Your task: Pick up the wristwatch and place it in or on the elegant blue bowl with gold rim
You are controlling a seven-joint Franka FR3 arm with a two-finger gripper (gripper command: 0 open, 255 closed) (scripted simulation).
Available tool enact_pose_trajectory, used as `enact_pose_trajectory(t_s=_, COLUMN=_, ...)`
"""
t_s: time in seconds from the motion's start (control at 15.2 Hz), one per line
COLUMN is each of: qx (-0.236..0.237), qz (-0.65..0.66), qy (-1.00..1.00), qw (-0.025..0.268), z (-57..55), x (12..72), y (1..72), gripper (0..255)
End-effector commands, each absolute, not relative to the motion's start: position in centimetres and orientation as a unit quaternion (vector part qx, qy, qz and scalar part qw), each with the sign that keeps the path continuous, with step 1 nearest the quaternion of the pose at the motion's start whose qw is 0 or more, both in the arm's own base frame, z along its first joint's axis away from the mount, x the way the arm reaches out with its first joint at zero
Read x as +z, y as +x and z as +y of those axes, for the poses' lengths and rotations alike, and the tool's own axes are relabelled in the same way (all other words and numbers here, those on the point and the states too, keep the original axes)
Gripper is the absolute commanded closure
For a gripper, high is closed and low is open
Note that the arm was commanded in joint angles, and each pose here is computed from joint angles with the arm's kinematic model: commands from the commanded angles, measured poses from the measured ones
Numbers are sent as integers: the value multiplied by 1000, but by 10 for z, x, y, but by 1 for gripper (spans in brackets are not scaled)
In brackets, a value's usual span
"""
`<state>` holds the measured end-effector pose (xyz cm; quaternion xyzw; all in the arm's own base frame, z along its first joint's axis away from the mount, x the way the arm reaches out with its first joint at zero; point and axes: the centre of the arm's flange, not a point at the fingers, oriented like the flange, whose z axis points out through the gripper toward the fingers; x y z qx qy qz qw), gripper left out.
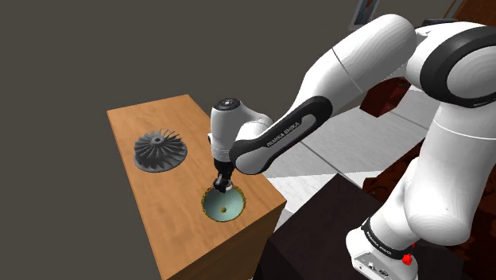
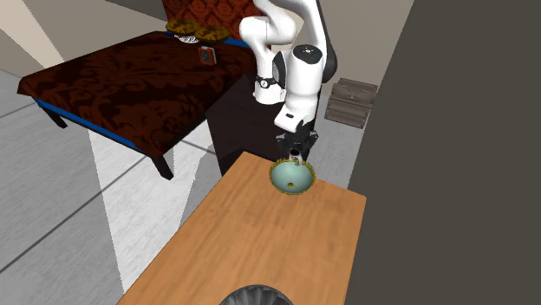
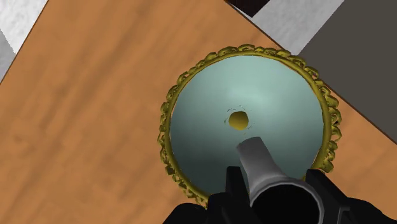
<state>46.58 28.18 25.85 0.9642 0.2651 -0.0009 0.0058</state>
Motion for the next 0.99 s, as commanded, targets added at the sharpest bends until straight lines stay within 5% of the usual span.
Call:
enact_pose_trajectory(t_s=0.0, qx=-1, qz=265, qy=964, qw=6, z=281, x=248, y=465, gripper=255)
enact_pose_trajectory(t_s=0.92, qx=-1, qz=265, qy=964, qw=6, z=281, x=192, y=465, gripper=255)
